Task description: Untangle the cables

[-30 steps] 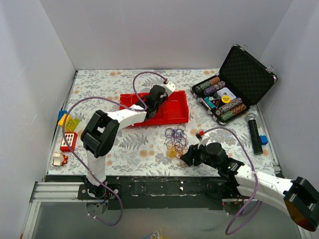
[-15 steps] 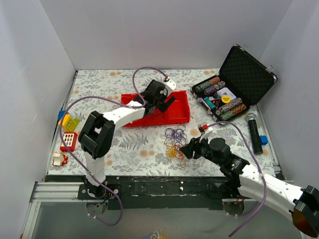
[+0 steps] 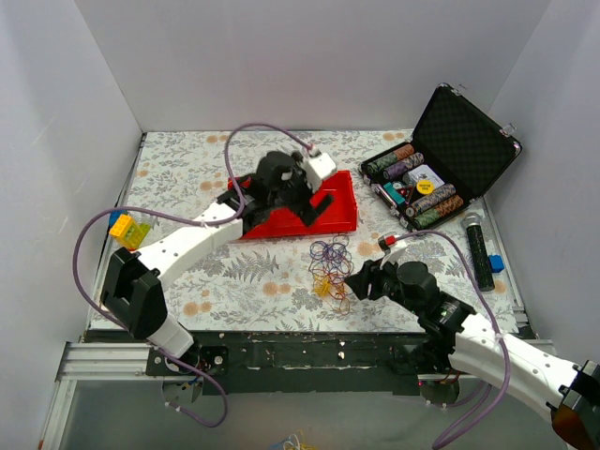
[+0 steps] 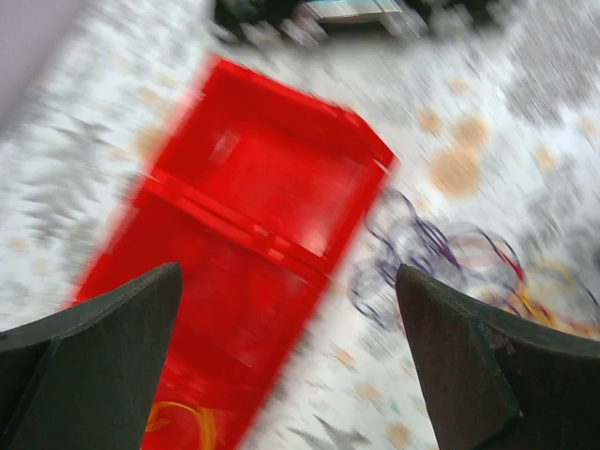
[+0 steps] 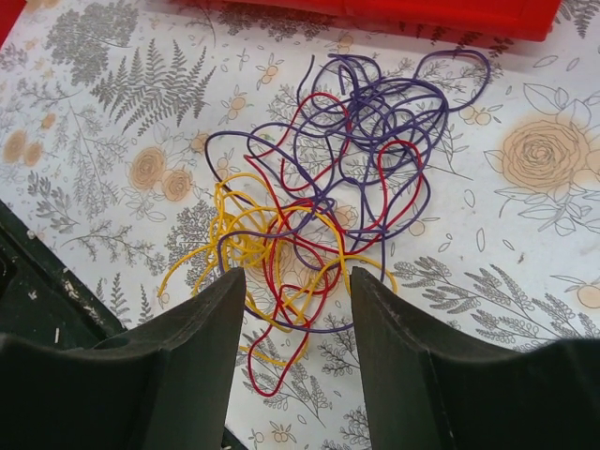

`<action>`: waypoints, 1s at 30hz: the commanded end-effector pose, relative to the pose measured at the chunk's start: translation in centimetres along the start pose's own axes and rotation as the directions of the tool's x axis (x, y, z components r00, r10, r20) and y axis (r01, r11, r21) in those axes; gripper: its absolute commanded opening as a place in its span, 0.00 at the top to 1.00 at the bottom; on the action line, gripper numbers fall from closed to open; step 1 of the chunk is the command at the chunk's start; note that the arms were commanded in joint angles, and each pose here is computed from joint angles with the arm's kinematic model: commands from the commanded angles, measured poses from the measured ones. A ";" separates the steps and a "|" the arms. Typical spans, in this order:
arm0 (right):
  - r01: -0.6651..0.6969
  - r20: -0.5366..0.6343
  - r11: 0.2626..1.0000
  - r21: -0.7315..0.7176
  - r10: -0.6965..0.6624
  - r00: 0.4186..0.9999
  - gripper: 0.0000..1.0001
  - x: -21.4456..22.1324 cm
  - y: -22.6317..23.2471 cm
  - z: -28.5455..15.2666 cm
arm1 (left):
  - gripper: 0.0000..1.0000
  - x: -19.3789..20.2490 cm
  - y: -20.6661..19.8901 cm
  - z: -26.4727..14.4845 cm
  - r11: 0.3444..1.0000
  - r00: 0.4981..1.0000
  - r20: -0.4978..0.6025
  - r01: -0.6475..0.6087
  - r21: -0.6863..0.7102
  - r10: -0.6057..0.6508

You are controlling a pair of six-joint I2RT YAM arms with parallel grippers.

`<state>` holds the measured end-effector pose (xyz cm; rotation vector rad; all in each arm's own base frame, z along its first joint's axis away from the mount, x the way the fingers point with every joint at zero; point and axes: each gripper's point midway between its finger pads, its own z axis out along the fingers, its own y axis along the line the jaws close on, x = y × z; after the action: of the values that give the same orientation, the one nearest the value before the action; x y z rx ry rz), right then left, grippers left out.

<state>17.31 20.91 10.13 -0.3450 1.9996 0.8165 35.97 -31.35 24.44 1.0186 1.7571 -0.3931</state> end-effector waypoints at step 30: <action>-0.016 0.147 0.998 0.053 0.008 0.989 0.46 -4.4 -0.3 -1.2 | 0.55 10.4 -15.5 0.8 0.681 0.906 -0.070 -0.262 0.684 0.418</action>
<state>18.23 19.28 11.43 -0.2686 1.9652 0.7426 22.57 -34.53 9.67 1.9583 1.6607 -0.6855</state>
